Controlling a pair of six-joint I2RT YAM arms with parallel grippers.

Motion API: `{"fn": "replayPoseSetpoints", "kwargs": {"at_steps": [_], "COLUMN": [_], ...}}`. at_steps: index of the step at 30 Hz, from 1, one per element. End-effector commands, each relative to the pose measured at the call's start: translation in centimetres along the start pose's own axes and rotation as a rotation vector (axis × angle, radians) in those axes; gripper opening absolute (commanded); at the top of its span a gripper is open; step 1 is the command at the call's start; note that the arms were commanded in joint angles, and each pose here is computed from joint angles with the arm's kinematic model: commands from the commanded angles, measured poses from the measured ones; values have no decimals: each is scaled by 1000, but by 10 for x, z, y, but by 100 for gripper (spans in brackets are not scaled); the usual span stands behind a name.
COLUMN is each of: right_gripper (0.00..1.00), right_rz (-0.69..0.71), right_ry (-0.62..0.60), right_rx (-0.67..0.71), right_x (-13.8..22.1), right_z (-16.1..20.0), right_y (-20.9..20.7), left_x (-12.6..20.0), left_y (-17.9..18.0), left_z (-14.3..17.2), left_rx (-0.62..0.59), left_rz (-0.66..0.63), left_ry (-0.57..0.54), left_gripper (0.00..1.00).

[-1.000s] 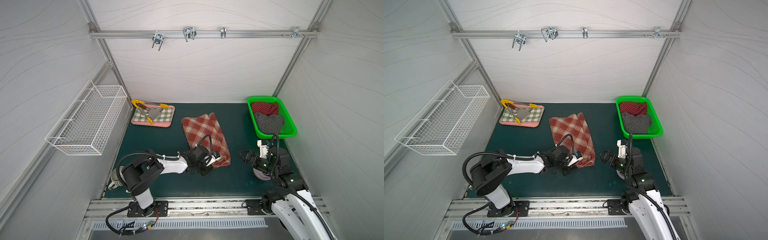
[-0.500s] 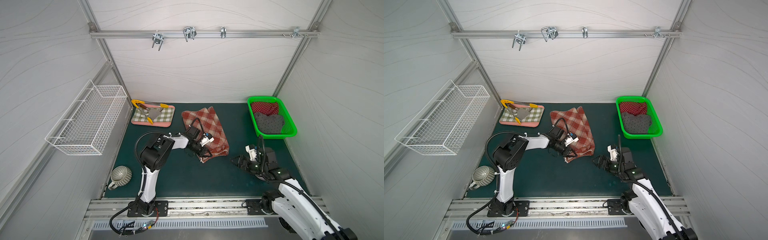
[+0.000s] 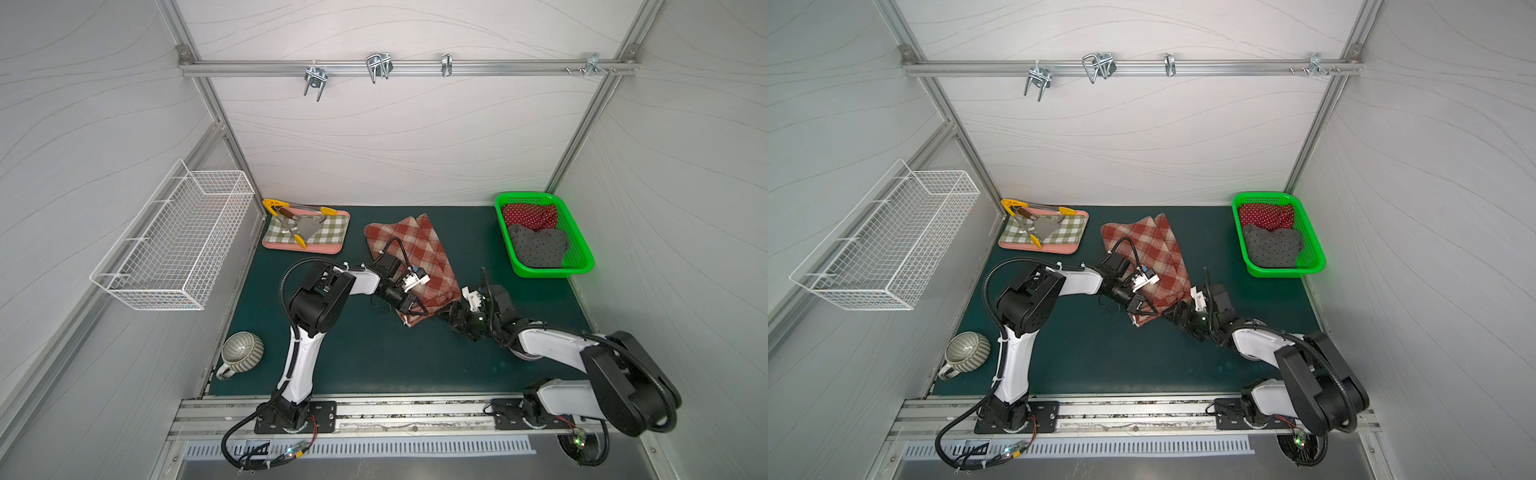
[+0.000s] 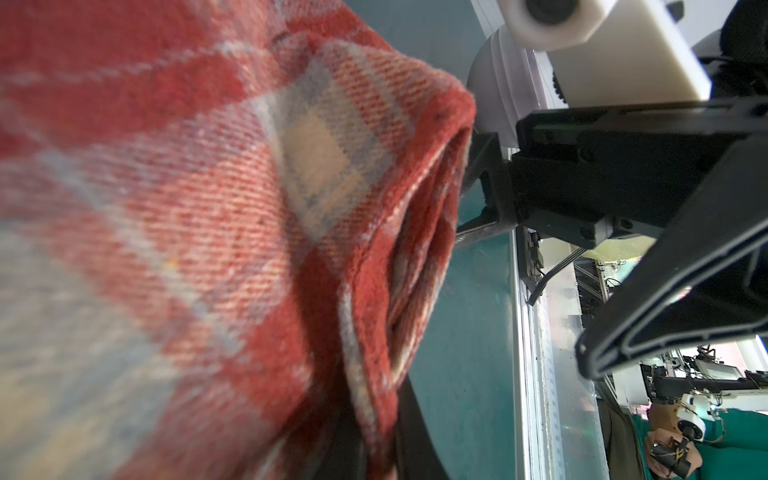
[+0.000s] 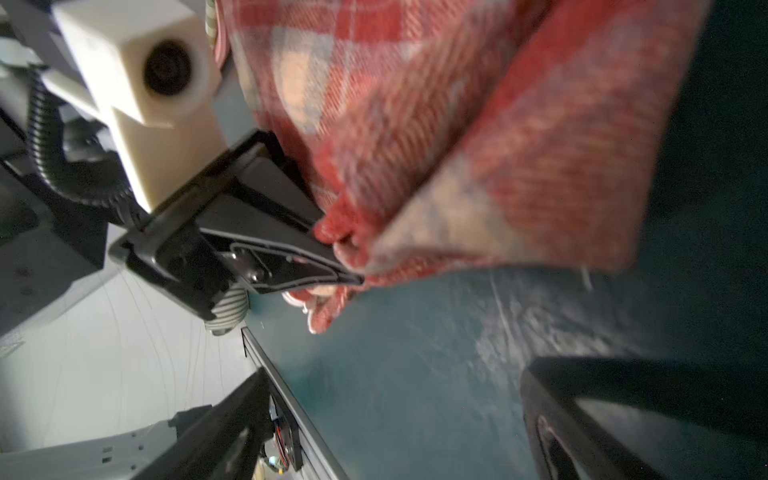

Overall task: Roll up the skirts
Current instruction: Roll the skirt at the center of the board.

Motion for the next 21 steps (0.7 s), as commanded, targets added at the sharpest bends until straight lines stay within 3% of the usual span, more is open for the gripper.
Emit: {"fn": "replayPoseSetpoints", "kwargs": {"at_steps": [1,5,10,13,15,17,21], "right_gripper": [94,86,64,45,23,2,0], "right_rz": [-17,-8,5,42,50,60,74], "right_ry": [-86,-108,-92,-84,-66,-41,-9], "right_rx": [-47,-97,-111,-90,-72,-52,-16], "right_x": [-11,-23,-35,-39,-43,-47,-49], "right_z": [-17,-26,-29,-30,-32,-33,-37], "right_y": [2,-7,-11,-13,-12,-11,-6], "left_x": [-12,-13,-14,-14,-12,-5,15], "left_y": [7,8,11,10,8,2,-19], "left_z": [27,30,33,33,29,22,1], "left_rx": [77,79,80,68,45,0,-129], "left_rz": [15,11,15,19,-1,-43,-137], "left_ry": [72,85,89,86,78,65,21], "left_gripper": [0,0,0,4,22,47,82]}}
Point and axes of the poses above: each gripper's point midway between its finger pads, its own x axis back along the fingers, its own y axis along the line the jaws close on, z = x × y, the point moved 6 cm from there along x, back along the fingers, and after that the axes turned 1 degree about -x, right-handed, at the moved point
